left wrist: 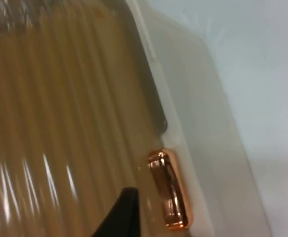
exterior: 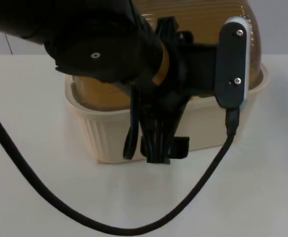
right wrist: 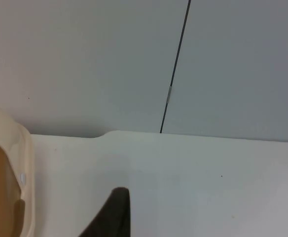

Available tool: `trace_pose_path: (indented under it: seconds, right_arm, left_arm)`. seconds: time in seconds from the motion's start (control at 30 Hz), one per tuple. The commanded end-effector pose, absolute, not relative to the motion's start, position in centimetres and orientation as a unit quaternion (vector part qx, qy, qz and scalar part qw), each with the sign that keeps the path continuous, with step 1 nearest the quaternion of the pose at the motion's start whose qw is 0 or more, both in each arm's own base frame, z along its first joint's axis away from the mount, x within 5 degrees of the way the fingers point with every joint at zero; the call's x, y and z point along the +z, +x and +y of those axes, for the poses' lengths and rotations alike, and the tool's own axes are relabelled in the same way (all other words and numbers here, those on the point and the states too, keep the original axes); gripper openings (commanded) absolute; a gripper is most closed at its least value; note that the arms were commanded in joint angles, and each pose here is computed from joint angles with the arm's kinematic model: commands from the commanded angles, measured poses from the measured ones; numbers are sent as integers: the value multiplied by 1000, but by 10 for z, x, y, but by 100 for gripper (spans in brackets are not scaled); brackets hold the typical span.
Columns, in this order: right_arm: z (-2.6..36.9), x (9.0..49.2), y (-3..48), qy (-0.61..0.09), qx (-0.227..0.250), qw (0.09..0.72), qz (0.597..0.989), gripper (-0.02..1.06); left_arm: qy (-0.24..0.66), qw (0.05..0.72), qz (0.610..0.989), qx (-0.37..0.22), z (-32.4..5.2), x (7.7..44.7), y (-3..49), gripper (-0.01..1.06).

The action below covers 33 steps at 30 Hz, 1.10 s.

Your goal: Open the box lid with the left hand, place the block into the box with the right hand, then close the box lid with the left hand.

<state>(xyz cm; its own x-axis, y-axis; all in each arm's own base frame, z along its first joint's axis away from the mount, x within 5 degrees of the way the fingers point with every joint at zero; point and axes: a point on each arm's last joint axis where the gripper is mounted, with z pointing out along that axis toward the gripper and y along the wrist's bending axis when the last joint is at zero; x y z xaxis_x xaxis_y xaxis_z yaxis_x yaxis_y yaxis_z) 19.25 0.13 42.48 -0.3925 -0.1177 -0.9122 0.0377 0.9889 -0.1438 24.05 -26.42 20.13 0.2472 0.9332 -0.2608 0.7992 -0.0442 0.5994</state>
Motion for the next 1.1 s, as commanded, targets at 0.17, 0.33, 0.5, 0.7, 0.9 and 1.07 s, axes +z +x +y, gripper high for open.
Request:
trace_pose_path:
  seconds: [0.17,0.33,0.5,0.7,0.9,1.07]
  right_arm:
    - [2,427,192,-26,-71,553,830,105]
    - [2,427,192,-26,-71,553,830,105]
    - [2,427,192,-25,-70,552,830,105]
    - [2,427,192,-25,-70,552,830,105]
    - [2,427,192,-25,-70,552,830,105]
    - [2,427,192,-25,-70,552,830,105]
  left_arm:
    - [699,350,618,88,-267,204,241,50]
    - [696,376,608,68,-272,206,241,20]
    - [695,417,584,39,-281,212,240,13]
    - [695,409,591,36,-282,205,241,7]
    - [666,388,637,27,-274,183,258,0]
    - [639,386,664,31,-260,181,273,0]
